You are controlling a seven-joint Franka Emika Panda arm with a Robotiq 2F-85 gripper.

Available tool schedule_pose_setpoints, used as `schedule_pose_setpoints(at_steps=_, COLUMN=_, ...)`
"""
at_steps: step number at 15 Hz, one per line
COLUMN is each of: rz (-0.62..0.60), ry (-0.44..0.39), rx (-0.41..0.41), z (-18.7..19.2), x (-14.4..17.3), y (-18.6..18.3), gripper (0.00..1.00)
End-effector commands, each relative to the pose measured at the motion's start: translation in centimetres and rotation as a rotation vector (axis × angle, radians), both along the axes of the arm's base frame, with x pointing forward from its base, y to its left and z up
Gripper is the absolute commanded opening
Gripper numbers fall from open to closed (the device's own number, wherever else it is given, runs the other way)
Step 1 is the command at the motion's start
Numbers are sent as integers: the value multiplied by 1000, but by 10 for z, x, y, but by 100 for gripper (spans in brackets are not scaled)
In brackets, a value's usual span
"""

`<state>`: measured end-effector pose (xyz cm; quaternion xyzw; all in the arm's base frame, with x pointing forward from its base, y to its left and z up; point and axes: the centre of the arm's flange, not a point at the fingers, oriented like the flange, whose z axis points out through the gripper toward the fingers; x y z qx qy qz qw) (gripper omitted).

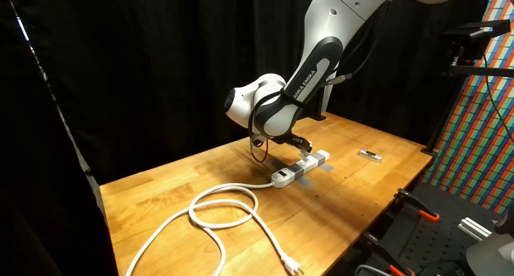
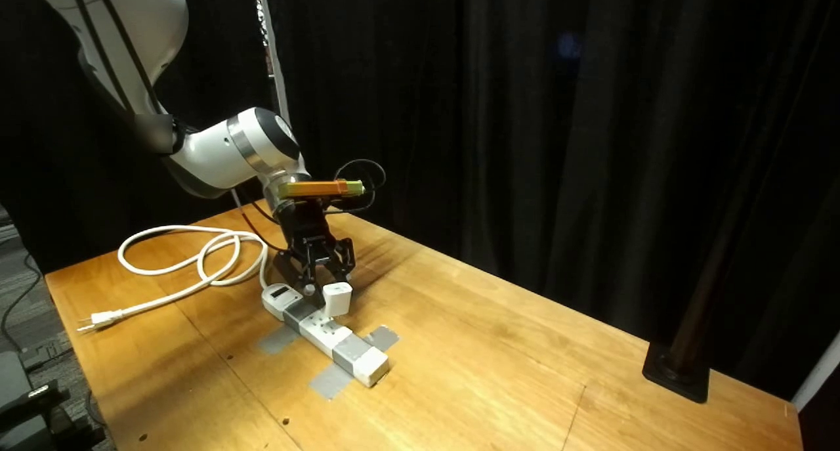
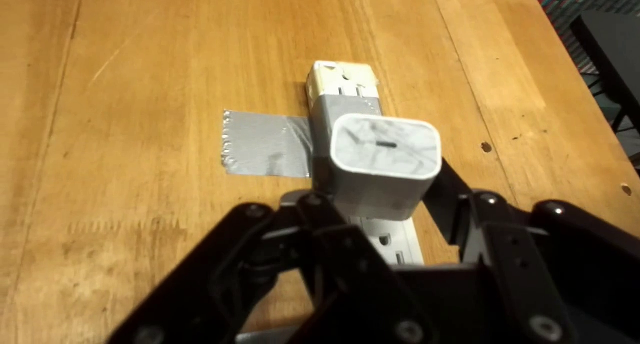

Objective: Move the charging adaptor backwards, place the adaptor on the extension cable

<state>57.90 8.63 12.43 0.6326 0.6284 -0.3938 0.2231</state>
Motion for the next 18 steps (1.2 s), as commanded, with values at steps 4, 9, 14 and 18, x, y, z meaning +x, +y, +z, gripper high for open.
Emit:
schedule_pose_setpoints(at_steps=4, rz=15, ry=-57, rx=-2, z=-1, x=-14, y=-8, gripper=23)
schedule_pose_setpoints(at_steps=9, rz=3, ry=-83, rx=-10, z=-6, x=-21, y=-10, gripper=23)
schedule_pose_setpoints(at_steps=14, rz=4, ry=-99, rx=1, z=-9, x=-30, y=-8, gripper=23)
schedule_pose_setpoints(at_steps=18, rz=14, ry=-99, rx=22, z=-11, x=-40, y=-5, gripper=23)
